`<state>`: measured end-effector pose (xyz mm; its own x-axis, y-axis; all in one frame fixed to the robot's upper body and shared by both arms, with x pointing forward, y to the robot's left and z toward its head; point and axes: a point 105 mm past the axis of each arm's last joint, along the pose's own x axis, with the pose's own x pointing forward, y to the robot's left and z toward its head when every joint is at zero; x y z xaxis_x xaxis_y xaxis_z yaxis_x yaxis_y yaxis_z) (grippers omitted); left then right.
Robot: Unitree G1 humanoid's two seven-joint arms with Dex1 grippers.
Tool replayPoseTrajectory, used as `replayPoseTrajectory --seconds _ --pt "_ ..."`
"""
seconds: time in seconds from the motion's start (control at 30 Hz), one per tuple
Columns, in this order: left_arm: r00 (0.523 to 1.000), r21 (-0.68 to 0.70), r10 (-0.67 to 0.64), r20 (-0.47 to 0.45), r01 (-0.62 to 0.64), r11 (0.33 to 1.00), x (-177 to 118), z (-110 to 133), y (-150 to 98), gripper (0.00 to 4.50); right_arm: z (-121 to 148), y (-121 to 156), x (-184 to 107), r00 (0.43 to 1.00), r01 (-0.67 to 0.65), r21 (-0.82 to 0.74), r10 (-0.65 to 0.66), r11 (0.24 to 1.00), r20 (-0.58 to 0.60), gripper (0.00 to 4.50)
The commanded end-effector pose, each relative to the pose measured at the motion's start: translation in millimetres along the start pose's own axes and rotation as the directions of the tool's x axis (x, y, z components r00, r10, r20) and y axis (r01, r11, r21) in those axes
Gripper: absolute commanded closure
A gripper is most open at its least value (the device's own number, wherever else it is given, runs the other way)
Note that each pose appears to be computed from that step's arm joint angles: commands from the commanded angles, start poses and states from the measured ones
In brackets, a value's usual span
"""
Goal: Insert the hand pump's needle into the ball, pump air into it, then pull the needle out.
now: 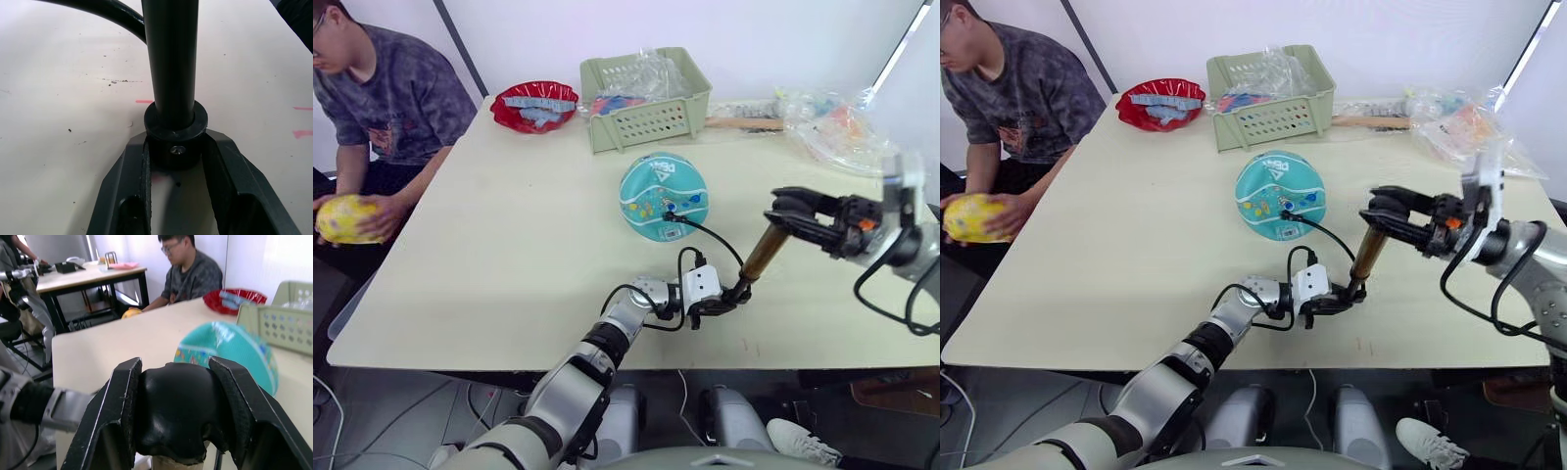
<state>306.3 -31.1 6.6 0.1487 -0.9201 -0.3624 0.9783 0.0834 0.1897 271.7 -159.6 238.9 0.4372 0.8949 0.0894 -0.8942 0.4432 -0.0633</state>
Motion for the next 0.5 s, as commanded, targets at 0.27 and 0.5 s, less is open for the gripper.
replayPoseTrajectory --seconds 0.27,0.5 --pt "0.990 -0.047 -0.086 -0.110 0.081 0.996 -2.4 -31.9 -21.9 3.49 91.1 0.8 -15.8 0.991 0.060 -0.200 -0.034 0.978 0.131 2.84" --pt "0.990 -0.049 -0.092 -0.107 0.087 0.995 -2.5 -31.7 -22.7 3.49 97.5 3.1 -14.9 0.993 0.043 -0.202 -0.019 0.978 0.119 2.84"
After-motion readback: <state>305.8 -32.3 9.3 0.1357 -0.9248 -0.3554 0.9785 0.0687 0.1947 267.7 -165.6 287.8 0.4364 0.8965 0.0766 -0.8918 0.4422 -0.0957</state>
